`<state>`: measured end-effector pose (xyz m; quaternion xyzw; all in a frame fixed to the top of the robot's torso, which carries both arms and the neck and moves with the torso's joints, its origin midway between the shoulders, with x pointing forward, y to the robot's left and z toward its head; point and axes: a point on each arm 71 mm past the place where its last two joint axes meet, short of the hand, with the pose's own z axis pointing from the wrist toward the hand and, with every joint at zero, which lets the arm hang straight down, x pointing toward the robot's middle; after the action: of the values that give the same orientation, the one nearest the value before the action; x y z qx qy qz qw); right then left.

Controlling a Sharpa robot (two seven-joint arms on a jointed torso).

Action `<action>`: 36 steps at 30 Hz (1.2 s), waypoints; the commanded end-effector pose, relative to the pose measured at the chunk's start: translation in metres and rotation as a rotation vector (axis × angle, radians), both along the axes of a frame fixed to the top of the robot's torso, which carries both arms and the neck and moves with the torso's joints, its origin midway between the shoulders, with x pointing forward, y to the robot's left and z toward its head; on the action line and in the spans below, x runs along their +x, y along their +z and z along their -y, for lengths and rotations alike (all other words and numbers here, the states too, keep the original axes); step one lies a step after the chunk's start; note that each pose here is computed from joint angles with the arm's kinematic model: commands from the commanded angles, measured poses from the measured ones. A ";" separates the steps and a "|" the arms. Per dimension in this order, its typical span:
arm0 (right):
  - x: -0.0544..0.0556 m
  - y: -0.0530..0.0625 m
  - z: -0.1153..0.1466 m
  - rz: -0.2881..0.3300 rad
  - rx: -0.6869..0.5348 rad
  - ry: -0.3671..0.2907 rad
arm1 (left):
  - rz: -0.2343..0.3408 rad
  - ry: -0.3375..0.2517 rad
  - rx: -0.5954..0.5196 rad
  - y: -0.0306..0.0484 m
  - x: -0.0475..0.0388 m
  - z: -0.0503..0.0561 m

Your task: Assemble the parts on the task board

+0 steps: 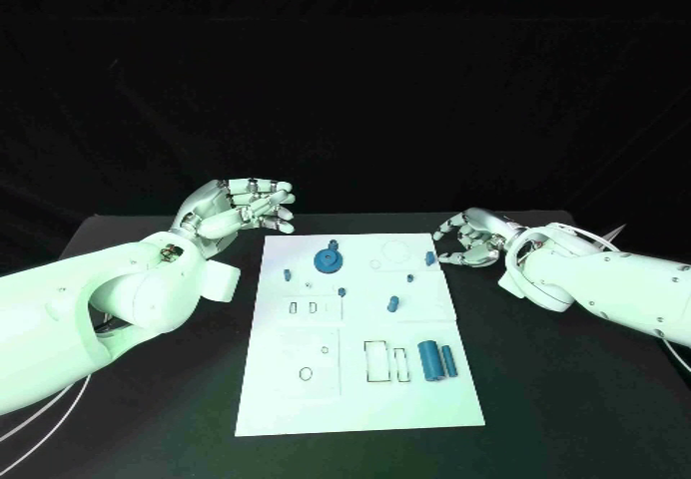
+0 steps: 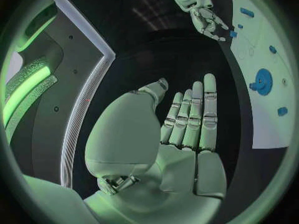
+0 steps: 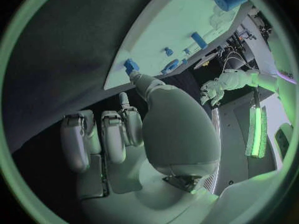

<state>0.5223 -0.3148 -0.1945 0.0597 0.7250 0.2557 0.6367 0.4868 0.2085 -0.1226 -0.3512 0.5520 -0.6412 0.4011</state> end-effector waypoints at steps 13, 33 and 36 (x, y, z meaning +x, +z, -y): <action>-0.004 -0.009 -0.010 -0.011 0.007 0.069 | 0.005 -0.016 -0.004 0.0007 -0.0003 0.000; 0.000 -0.016 -0.012 -0.008 0.013 0.033 | 0.004 -0.015 -0.003 0.0006 -0.0005 -0.001; 0.001 -0.017 -0.012 -0.009 0.012 0.030 | 0.004 -0.015 -0.003 0.0006 -0.0005 -0.001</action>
<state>0.5227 -0.3032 -0.2109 0.0531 0.7285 0.2693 0.6276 0.4872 0.2115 -0.1230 -0.3524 0.5524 -0.6392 0.4025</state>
